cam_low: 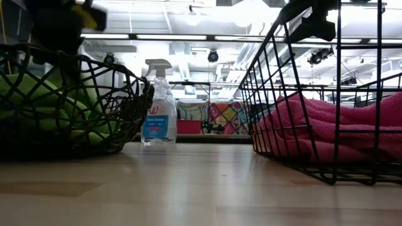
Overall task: Sort microfiber towel by color & place in baskets
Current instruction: Put the bottom left green towel into the round wire basket, then put the green towel into the round wire basket
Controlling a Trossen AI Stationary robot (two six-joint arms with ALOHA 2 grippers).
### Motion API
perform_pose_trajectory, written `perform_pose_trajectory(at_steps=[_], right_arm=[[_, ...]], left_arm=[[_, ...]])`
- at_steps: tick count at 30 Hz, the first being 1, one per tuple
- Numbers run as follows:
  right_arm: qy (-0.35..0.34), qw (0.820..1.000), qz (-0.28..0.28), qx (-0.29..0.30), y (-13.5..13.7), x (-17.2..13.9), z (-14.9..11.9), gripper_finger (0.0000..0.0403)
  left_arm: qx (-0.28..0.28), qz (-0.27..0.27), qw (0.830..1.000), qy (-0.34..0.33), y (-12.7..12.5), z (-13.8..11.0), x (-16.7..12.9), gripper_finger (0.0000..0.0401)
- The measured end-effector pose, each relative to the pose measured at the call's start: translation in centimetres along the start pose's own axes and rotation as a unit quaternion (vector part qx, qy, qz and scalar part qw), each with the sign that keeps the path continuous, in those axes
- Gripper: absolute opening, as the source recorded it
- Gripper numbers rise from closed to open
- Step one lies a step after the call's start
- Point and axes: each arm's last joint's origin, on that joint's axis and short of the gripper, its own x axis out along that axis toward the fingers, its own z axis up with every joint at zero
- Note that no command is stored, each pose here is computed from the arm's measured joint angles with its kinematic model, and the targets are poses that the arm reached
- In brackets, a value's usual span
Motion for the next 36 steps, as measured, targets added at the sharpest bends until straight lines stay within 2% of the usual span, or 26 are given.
perform_pose_trajectory(at_steps=[7, 12, 16, 21, 28, 32, 36], right_arm=[[0.0, 1.0, 0.0, 0.003, 0.0, 0.0, 0.0, 0.0236], [0.0, 1.0, 0.0, 0.004, 0.0, 0.0, 0.0, 0.0236], [0.0, 1.0, 0.0, 0.004, 0.0, 0.0, 0.0, 0.0236], [-0.011, 1.0, 0.01, 0.008, 0.2, 0.0, 0.2, 0.0236], [-0.039, 0.999, 0.036, 0.013, 0.7, -0.1, 0.8, 0.0236], [-0.046, 0.998, 0.048, 0.015, 0.9, -0.2, 0.9, 0.0236], [-0.009, 0.996, 0.09, 0.021, 1.1, -0.2, 0.7, 0.0236]], left_arm=[[-0.085, -0.087, 0.99, 0.067, -1.0, -3.4, 5.3, 0.022], [-0.114, -0.101, 0.985, 0.076, -1.0, -3.8, 6.0, 0.022], [-0.124, -0.138, 0.981, 0.059, -0.5, -2.1, 4.0, 0.022], [-0.127, -0.183, 0.975, -0.028, 1.4, 0.6, -0.9, 0.022], [-0.181, -0.194, 0.956, -0.121, 5.2, 2.8, -6.3, 0.022], [-0.18, -0.197, 0.95, -0.163, 6.0, 3.5, -7.9, 0.022], [-0.179, -0.211, 0.946, -0.17, 5.8, 3.8, -8.0, 0.022]])
